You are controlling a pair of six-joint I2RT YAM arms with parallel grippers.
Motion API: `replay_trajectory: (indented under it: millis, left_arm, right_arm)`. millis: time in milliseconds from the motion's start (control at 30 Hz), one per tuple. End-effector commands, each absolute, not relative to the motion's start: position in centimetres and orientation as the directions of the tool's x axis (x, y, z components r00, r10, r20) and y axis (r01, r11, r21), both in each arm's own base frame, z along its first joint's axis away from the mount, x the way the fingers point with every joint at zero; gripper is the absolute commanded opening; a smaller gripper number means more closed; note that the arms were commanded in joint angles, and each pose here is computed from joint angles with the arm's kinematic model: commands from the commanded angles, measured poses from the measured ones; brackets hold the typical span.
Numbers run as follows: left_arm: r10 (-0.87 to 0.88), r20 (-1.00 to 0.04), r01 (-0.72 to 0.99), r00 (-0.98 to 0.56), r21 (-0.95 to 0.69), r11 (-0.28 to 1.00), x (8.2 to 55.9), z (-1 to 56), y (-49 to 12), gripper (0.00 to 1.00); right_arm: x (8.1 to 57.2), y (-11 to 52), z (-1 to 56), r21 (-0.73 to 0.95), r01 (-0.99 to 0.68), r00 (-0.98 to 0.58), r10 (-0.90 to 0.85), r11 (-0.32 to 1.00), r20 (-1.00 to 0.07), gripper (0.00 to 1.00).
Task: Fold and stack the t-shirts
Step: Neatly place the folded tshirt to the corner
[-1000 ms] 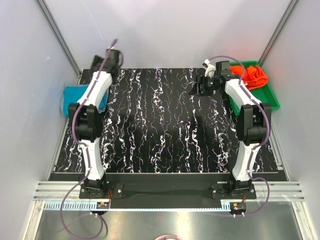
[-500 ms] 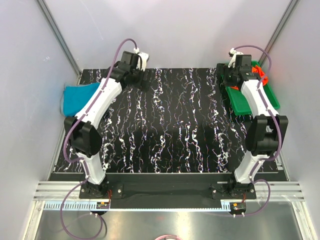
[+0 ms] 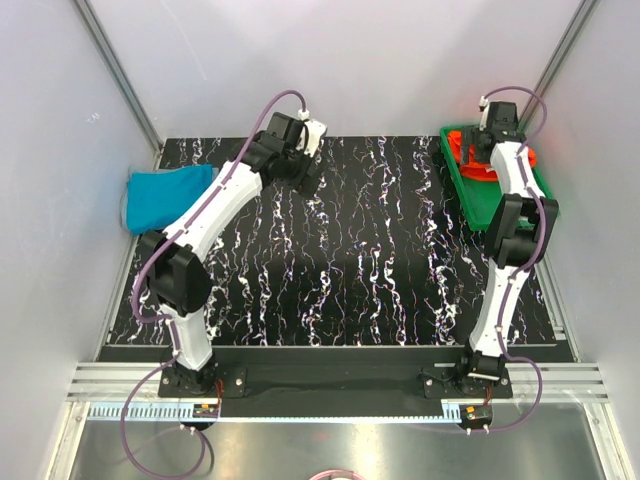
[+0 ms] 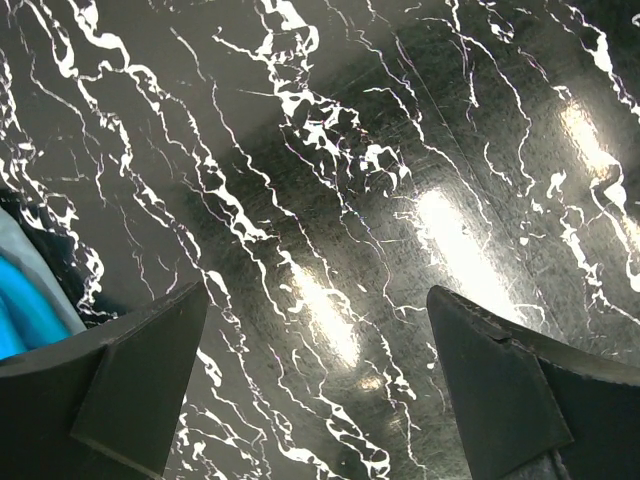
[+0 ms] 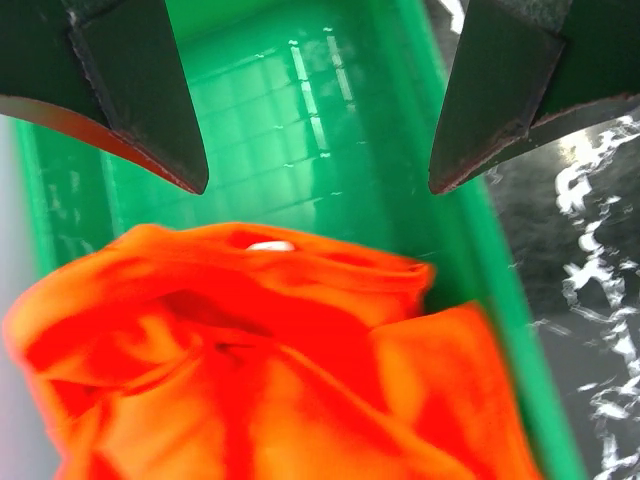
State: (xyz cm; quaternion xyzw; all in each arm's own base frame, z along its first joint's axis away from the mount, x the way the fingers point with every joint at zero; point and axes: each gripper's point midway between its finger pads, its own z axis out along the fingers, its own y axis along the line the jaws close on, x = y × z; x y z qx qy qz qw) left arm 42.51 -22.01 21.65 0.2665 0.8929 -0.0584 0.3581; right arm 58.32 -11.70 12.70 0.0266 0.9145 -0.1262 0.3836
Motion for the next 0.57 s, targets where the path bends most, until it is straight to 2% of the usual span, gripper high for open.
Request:
replay_trajectory:
  millis: [0,67,133,300,400,533]
  left_arm:
    - [0.453,-0.714,0.531,-0.534,0.134,0.837,42.7,24.2,-22.4,0.99]
    - [0.47,-0.703,0.533,-0.535,0.151,0.833,42.5,23.7,-22.4,0.99]
    - [0.491,-0.681,0.537,-0.543,0.168,0.827,42.5,22.7,-22.2,0.99]
    - [0.515,-0.651,0.501,-0.557,0.231,0.834,43.6,21.4,-21.3,0.99]
    - [0.516,-0.654,0.504,-0.552,0.231,0.832,43.9,21.4,-21.7,0.99]
    - [0.535,-0.644,0.516,-0.547,0.244,0.821,43.8,20.9,-22.5,0.99]
  right_arm:
    - [59.4,-13.7,18.7,-0.241,0.195,-0.629,-0.068,0.951,-0.774,1.0]
    - [60.0,-12.6,19.4,-0.197,0.152,-0.62,-0.062,0.968,-0.782,1.0]
    - [59.4,-12.1,17.3,-0.162,0.154,-0.68,-0.015,0.975,-0.733,1.0]
    - [57.9,-14.2,16.5,-0.175,0.355,-0.684,0.127,0.918,-0.719,1.0]
    - [56.9,-14.4,15.1,-0.193,0.373,-0.703,0.141,0.907,-0.697,1.0]
    - [56.5,-14.8,16.1,-0.203,0.41,-0.689,0.156,0.889,-0.707,1.0]
